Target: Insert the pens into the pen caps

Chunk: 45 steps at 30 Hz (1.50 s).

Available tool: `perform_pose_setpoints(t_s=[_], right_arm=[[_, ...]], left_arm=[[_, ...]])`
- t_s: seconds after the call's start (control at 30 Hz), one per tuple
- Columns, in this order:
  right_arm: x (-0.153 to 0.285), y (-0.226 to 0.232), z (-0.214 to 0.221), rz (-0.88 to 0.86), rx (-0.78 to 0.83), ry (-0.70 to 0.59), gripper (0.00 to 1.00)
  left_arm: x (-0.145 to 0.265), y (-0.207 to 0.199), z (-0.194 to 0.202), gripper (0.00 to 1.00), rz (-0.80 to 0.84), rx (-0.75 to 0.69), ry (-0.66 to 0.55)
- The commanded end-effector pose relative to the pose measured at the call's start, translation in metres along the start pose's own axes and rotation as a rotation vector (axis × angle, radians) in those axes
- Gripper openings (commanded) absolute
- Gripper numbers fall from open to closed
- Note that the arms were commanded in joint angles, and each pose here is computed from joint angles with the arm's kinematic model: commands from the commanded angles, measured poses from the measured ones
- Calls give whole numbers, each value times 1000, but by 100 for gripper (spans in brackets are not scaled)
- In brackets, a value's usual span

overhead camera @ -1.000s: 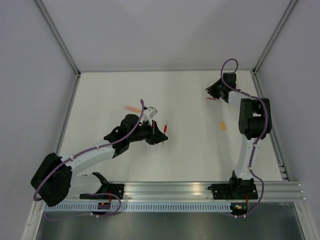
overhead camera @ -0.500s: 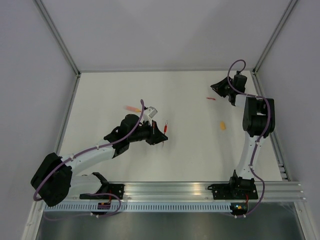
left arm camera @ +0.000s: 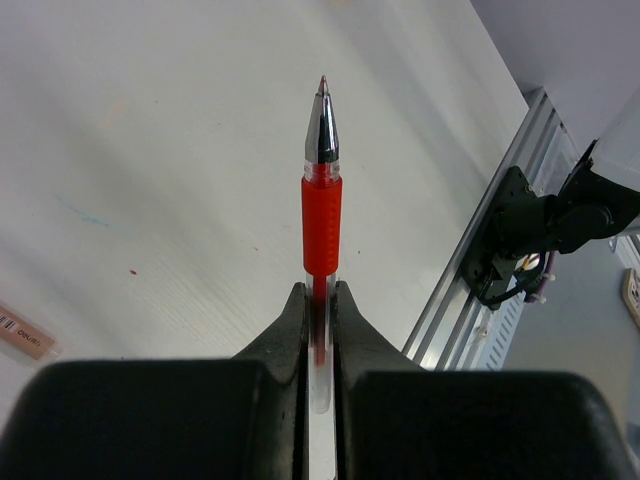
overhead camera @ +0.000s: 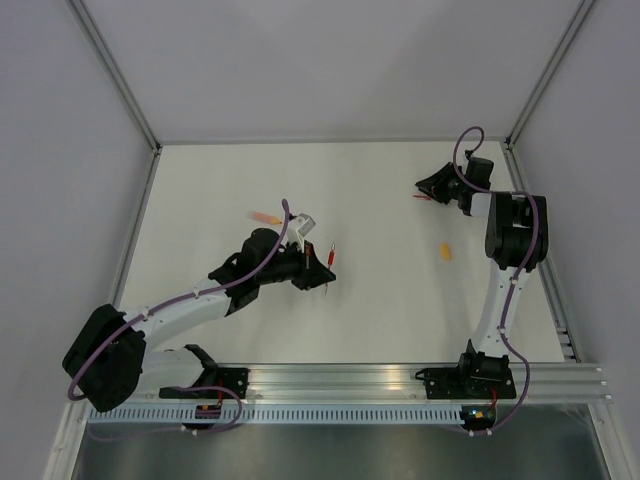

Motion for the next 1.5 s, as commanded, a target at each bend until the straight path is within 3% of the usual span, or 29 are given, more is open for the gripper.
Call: perform_pose_setpoints(t_s=[0.0, 0.2, 0.43, 0.77, 1.0, 1.13, 1.2, 1.33, 1.47], right_arm=[[3, -26, 27, 46, 39, 116, 32], [33, -37, 56, 98, 45, 161, 32], [70, -25, 71, 163, 180, 162, 33], [88, -16, 99, 184, 229, 211, 34], [108, 35, 77, 168, 269, 91, 34], [119, 56, 72, 235, 268, -80, 40], [123, 46, 72, 344, 275, -184, 48], [123, 22, 70, 500, 137, -283, 47], [119, 14, 70, 598, 110, -302, 47]], left_arm=[[0, -9, -17, 2, 38, -23, -42], [4, -12, -21, 2, 45, -26, -56], [5, -7, -20, 2, 12, -39, -53], [6, 0, -21, 2, -33, -61, -43], [5, 3, -17, 2, -50, -65, -32], [6, 3, -19, 2, -50, -66, -36], [6, 3, -20, 2, -50, -67, -37], [5, 5, -18, 2, -59, -66, -34], [6, 5, -19, 2, -62, -70, -34]])
Point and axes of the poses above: each gripper's point midway between its finger pads, its own x axis back along the fingers, its own y axis along the line the jaws close on, z = x × y, the point moved 2 cm from there along x, back along the fingers, and after that the axes turned 15 degrees about -x, right-handed, at the moved point
